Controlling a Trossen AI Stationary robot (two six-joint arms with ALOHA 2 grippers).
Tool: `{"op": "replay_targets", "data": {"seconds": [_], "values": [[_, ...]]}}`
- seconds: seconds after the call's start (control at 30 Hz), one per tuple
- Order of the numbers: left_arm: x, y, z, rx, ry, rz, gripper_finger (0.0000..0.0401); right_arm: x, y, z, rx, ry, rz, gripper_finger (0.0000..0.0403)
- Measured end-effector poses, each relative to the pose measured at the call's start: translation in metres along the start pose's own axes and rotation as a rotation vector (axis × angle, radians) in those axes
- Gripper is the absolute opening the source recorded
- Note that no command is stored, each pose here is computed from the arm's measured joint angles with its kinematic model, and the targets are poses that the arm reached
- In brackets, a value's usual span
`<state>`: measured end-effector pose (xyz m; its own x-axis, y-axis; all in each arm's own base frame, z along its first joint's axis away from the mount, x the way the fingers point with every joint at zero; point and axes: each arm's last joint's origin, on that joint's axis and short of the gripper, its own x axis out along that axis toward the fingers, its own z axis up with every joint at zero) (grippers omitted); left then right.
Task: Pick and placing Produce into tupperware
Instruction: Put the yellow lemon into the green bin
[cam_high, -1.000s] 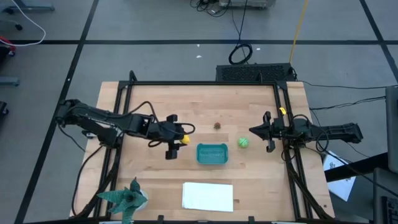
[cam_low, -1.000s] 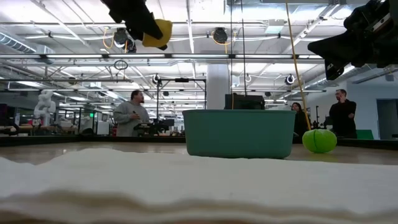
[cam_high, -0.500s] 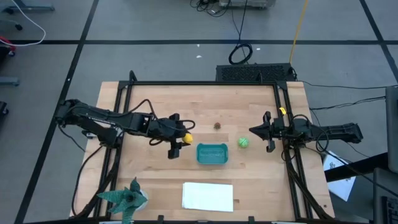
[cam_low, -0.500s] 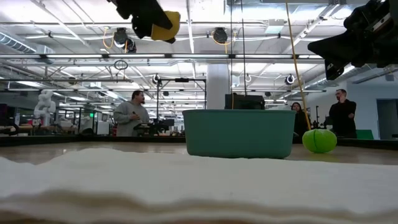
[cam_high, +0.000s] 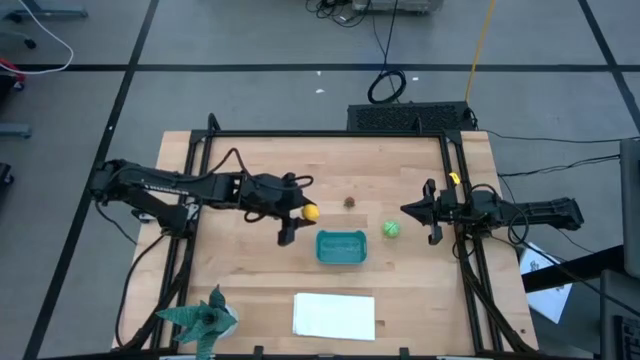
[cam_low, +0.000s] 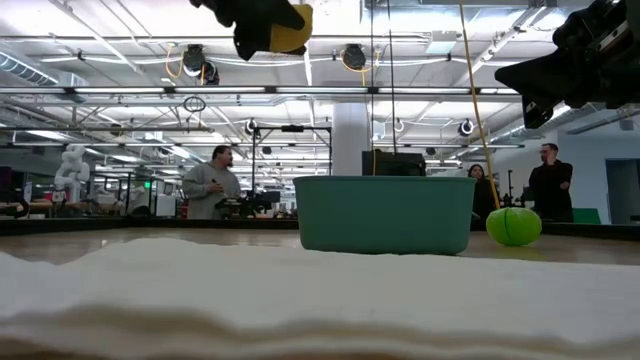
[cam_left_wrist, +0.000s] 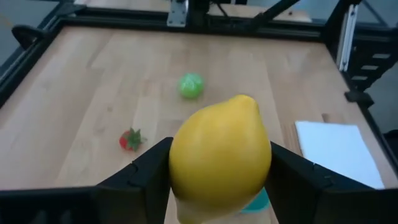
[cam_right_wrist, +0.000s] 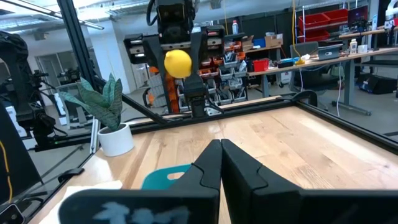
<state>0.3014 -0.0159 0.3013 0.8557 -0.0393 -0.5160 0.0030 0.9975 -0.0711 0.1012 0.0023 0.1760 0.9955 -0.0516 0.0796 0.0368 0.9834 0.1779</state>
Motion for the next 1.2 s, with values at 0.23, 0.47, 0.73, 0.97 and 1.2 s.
{"op": "replay_targets", "data": {"seconds": [0.23,0.47,0.73,0.97,1.2], "values": [[0.0,0.007,0.006,0.002,-0.061,0.008,0.0202,0.0,0.0,0.0,0.0,0.0,0.0,0.0],[0.002,0.014,0.012,0.003,-0.114,0.013,0.0215,0.0,0.0,0.0,0.0,0.0,0.0,0.0],[0.021,0.02,0.019,0.011,-0.109,-0.033,0.0217,0.0,0.0,0.0,0.0,0.0,0.0,0.0],[0.049,0.02,0.039,0.077,-0.067,-0.034,0.0218,0.0,0.0,0.0,0.0,0.0,0.0,0.0],[0.078,0.021,0.058,0.105,-0.005,-0.033,0.0218,0.0,0.0,0.0,0.0,0.001,0.0,0.0]]}}
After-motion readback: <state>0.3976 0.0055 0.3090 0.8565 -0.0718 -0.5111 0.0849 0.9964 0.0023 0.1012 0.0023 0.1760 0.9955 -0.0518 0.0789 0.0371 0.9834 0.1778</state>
